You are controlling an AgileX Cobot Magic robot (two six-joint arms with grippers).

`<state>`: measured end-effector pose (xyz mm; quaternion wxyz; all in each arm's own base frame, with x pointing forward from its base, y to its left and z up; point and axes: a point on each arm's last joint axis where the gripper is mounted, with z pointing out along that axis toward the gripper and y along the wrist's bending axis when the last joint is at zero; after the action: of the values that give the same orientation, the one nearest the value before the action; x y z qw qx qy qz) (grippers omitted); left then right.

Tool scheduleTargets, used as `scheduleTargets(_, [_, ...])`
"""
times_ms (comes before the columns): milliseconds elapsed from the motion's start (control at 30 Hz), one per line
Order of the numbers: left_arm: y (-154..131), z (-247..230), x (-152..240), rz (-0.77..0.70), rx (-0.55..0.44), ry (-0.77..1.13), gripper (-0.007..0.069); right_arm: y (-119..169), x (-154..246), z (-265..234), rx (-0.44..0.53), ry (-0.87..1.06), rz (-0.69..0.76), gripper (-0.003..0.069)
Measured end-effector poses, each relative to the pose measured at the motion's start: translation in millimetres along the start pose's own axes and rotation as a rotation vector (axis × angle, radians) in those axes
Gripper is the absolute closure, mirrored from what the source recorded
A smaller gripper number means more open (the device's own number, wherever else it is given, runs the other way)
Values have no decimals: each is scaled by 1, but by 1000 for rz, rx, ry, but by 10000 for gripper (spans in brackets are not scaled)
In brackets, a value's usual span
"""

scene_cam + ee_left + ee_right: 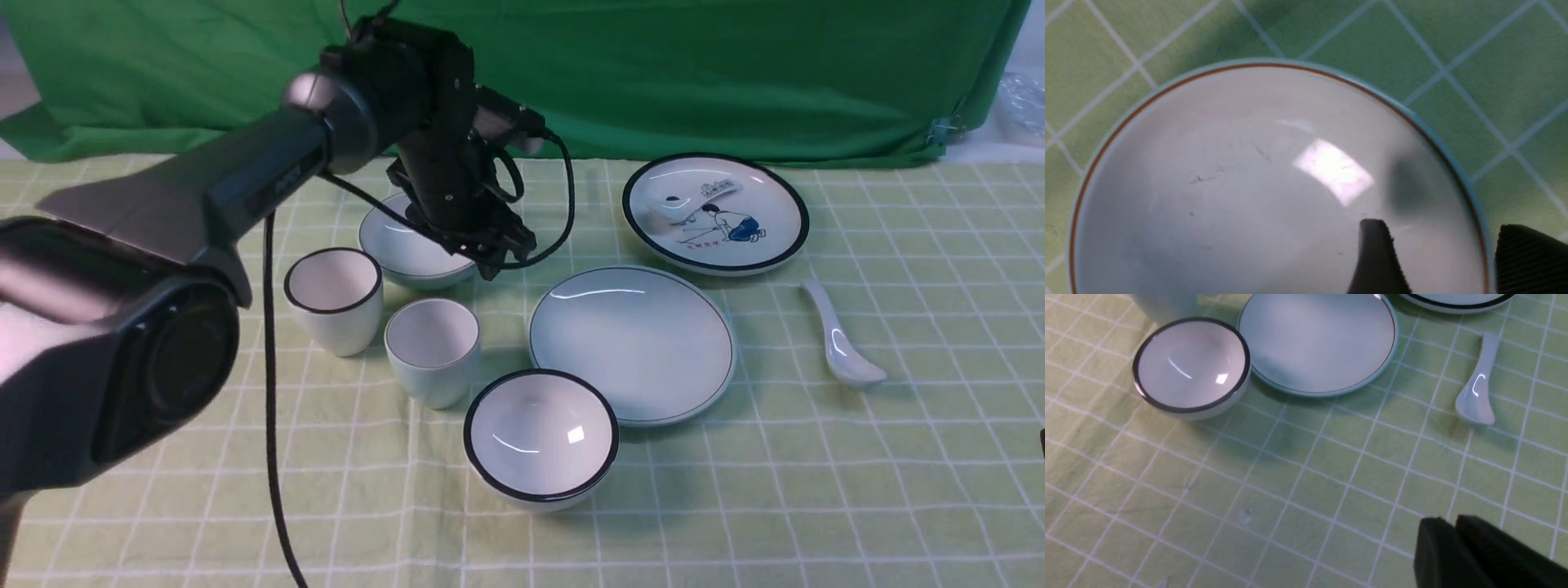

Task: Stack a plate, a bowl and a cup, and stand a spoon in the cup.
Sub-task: Use the left arm to grab a blue rice bowl, then use the left arm to put the blue rice bowl into the blue large plate in the middle

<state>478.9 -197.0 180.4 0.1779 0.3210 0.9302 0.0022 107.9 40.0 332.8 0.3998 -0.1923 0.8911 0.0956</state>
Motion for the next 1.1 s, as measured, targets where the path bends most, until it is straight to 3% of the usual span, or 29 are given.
scheduleTargets(100, [1,12,2,16,-15,10,310,0,0,0,-1,5,0,566])
scheduleTargets(367, [1,3,-3,54,-43,-20,541,0,2,0,-5,17,0,555])
scheduleTargets(533, [-3,-30,-8,76,-56,-8,575,0,2,0,-5,19,0,555])
scheduleTargets(667, [-37,-76,-21,147,-25,-75,575,0,2,0,-5,21,0,554])
scheduleTargets(800, [-101,-108,-33,276,43,-170,575,1,2,0,-7,25,0,554])
scheduleTargets(933, [-161,-76,-32,385,93,-122,575,1,4,0,-11,43,0,554])
scheduleTargets(1100, [-185,-46,-26,471,23,-59,575,1,5,0,-14,50,1,554])
